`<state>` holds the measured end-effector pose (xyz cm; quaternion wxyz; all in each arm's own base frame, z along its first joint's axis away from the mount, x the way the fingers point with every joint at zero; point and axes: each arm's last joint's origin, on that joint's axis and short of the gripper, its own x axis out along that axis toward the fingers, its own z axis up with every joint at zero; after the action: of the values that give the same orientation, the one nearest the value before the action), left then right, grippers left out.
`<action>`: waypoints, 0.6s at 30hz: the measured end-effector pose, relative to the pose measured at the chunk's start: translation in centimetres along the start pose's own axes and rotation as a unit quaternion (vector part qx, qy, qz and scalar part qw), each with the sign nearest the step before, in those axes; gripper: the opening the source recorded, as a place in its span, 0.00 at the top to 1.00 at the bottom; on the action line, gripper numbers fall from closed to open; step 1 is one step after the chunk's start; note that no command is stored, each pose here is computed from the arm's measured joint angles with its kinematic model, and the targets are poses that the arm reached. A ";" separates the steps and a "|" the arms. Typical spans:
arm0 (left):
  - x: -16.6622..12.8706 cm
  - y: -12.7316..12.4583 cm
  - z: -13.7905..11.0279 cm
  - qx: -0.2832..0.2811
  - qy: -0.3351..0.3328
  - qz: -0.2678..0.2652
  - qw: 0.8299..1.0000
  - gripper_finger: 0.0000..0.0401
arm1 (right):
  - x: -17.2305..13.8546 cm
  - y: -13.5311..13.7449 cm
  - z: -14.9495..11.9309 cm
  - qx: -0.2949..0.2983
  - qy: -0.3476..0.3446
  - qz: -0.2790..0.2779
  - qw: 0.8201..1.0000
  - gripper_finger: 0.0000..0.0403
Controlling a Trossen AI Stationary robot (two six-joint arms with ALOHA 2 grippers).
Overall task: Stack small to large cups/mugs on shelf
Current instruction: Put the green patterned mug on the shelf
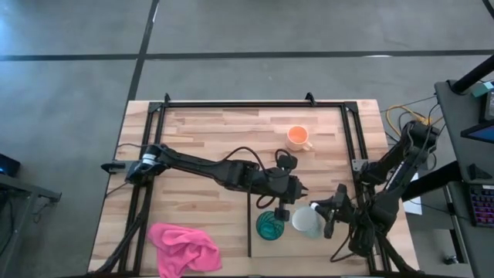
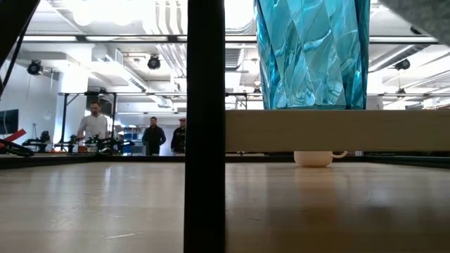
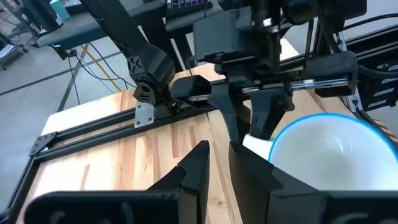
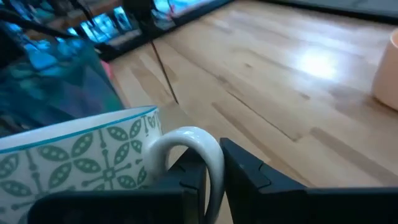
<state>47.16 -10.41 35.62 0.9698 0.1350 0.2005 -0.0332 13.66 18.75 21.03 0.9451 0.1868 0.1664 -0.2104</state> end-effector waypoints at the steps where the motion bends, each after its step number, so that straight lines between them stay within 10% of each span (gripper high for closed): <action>1: -0.1 0.0 0.1 0.000 -0.001 0.000 1.000 0.88 | 0.0 0.0 -0.2 0.000 -0.011 0.003 1.000 0.91; 18: -0.3 0.2 0.2 -0.001 -0.002 0.010 1.000 0.88 | 1.7 0.7 -4.1 -0.005 -0.112 -0.014 0.994 0.91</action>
<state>47.01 -10.28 35.99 0.9707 0.1359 0.1967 -0.0233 14.49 20.49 16.95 0.9557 0.1550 0.0629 -0.2424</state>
